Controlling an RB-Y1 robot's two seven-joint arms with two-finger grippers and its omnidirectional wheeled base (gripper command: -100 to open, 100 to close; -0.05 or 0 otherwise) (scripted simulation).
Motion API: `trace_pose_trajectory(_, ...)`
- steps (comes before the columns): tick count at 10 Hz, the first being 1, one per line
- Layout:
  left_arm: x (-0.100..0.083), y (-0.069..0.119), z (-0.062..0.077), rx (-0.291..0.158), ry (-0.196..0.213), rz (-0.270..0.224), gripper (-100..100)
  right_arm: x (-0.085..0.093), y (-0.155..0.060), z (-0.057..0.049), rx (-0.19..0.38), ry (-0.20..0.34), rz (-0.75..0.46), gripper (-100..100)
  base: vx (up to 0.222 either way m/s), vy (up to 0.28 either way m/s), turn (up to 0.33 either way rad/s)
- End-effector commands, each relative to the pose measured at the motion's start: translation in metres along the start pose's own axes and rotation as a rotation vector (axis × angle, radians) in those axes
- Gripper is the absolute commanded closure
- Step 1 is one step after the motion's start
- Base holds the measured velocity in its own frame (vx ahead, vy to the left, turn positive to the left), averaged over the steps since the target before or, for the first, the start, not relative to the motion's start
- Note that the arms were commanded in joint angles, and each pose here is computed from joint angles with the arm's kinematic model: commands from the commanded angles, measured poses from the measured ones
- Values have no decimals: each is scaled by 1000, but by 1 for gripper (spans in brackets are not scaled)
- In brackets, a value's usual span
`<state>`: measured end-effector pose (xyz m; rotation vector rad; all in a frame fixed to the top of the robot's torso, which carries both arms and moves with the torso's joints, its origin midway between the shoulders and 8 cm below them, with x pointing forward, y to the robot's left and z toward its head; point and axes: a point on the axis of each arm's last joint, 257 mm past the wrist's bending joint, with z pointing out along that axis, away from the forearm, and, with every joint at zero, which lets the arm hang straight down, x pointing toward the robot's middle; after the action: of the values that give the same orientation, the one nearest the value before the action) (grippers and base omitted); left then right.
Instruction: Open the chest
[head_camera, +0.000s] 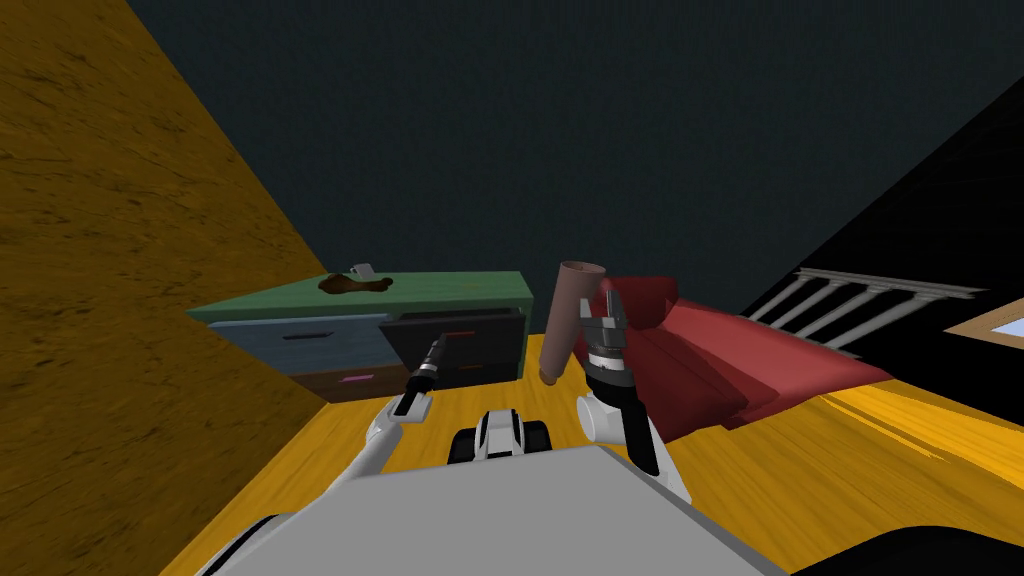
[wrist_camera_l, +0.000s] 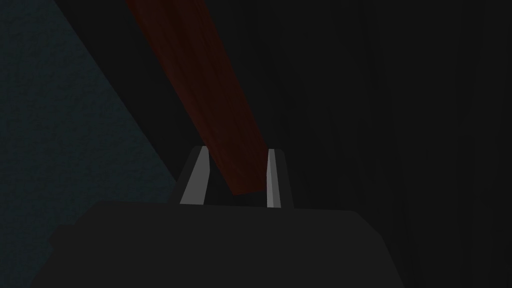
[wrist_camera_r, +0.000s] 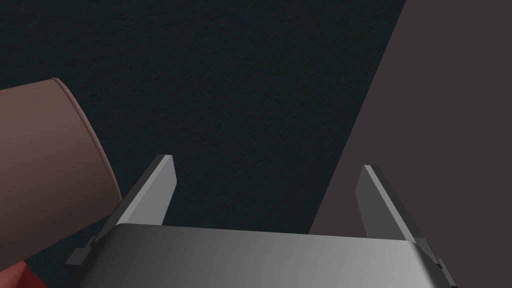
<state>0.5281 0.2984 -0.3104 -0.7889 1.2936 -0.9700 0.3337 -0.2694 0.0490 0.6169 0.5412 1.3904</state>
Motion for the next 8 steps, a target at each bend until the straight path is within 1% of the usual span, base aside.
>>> trace_pose_trajectory(1,1,16,-2,-39,7,-1,100,0,0,0,0,0,0,0,-50,-20,8)
trace_pose_trajectory(2,1,16,-2,-39,7,-1,100,0,0,0,0,0,0,0,-17,-6,4)
trace_pose_trajectory(3,-13,6,17,-16,-10,1,100,0,0,0,0,0,0,0,-96,-30,-29)
trace_pose_trajectory(4,-11,18,12,-44,-4,0,100,0,0,0,0,0,0,0,-88,-29,-14)
trace_pose_trajectory(5,-27,6,29,-15,-24,3,100,0,0,0,0,0,0,0,-136,-25,-21)
trace_pose_trajectory(6,-25,10,29,-29,-21,2,100,0,0,0,0,0,0,0,-120,-37,-12)
trace_pose_trajectory(7,-24,17,26,-45,-18,1,100,0,0,0,0,0,0,0,-44,-30,4)
trace_pose_trajectory(8,-24,19,25,-49,-17,1,100,0,0,0,0,0,0,0,0,-12,7)
